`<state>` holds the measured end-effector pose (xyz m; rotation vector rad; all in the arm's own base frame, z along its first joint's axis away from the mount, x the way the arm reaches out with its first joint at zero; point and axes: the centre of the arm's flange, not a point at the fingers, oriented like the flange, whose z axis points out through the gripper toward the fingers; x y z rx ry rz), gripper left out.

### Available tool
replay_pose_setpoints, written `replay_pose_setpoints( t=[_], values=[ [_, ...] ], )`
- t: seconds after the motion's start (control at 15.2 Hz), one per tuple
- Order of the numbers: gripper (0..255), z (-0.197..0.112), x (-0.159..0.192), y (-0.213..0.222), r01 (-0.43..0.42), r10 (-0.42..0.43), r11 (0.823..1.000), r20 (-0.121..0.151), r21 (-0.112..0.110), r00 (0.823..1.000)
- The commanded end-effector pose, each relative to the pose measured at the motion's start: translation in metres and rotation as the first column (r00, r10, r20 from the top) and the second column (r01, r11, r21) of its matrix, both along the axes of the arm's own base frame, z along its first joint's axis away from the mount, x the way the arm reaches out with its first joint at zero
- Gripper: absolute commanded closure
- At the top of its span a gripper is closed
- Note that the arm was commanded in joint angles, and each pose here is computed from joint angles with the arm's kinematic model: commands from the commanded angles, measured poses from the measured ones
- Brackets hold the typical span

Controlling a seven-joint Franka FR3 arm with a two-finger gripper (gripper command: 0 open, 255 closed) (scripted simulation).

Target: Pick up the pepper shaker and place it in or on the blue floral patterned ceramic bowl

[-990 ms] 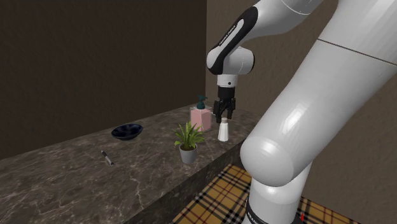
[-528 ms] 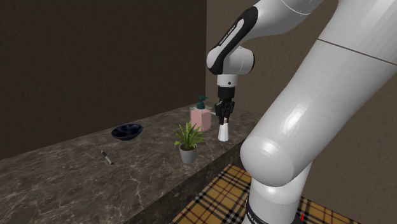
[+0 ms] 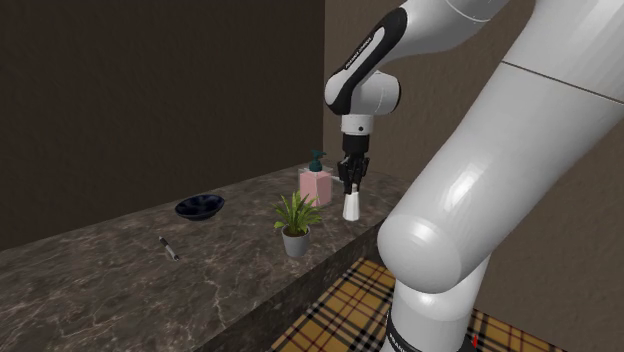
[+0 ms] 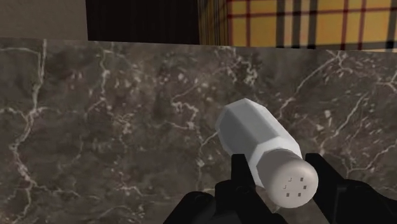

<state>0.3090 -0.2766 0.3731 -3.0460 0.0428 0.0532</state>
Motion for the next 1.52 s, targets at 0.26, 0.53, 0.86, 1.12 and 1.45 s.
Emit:
replay_pose_setpoints(
  t=[0.26, 0.53, 0.86, 1.12, 1.45],
  values=[
    [255, 0.031, 0.0, 0.0, 0.0, 0.0, 1.0, -0.001, 0.001, 1.0],
    [255, 0.052, 0.0, 0.0, 0.0, 0.0, 1.0, -0.001, 0.001, 1.0],
    [255, 0.078, 0.0, 0.0, 0.0, 0.0, 1.0, -0.001, 0.001, 1.0],
    [255, 0.099, 0.0, 0.0, 0.0, 0.0, 1.0, -0.001, 0.001, 1.0],
    [255, 0.109, 0.032, 0.023, 0.0, 0.0, 1.0, -0.001, 0.001, 1.0]
  ],
)
